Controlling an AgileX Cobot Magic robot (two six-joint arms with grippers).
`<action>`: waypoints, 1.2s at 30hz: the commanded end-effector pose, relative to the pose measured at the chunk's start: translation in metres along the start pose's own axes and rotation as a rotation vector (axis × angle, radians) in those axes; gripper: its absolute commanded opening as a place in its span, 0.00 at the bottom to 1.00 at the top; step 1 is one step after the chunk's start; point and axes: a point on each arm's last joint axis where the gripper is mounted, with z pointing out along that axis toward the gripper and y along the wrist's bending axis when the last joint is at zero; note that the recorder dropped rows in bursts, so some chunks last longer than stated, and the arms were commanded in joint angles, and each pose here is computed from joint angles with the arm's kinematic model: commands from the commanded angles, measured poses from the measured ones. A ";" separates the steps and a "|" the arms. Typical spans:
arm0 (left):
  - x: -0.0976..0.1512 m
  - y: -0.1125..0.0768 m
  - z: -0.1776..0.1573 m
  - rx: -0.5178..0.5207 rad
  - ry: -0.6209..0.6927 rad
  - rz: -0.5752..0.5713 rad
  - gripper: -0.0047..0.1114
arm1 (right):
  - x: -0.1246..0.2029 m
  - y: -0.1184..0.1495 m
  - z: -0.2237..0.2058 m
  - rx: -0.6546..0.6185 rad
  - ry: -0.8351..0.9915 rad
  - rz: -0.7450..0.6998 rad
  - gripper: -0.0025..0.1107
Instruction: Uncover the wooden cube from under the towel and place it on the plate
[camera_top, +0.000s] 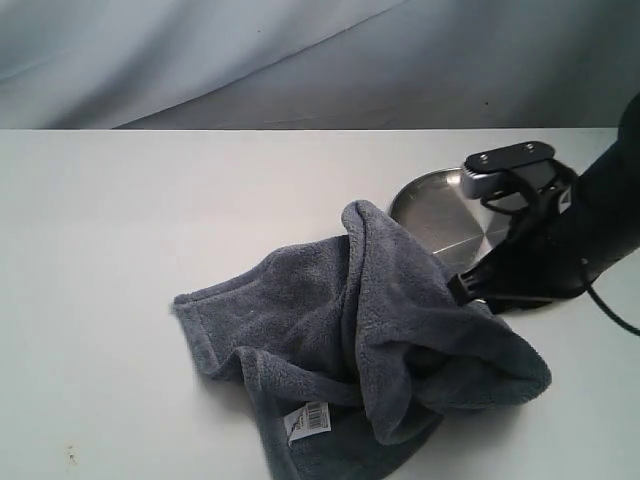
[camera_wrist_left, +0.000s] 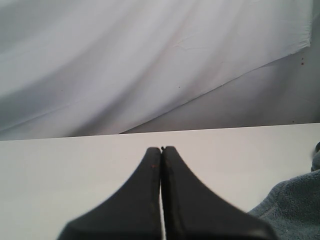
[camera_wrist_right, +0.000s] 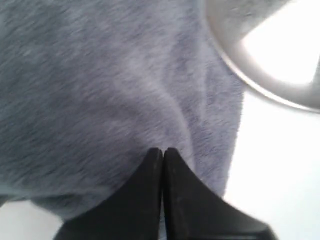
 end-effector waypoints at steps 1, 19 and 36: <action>0.000 0.000 0.000 -0.003 -0.013 -0.005 0.04 | -0.008 -0.025 -0.005 0.050 -0.120 0.074 0.02; 0.000 0.000 0.000 -0.003 -0.013 -0.005 0.04 | -0.112 -0.027 0.034 -0.032 -0.121 0.098 0.02; 0.000 0.000 0.000 -0.003 -0.013 -0.005 0.04 | -0.102 0.094 0.034 -0.147 -0.027 -0.241 0.02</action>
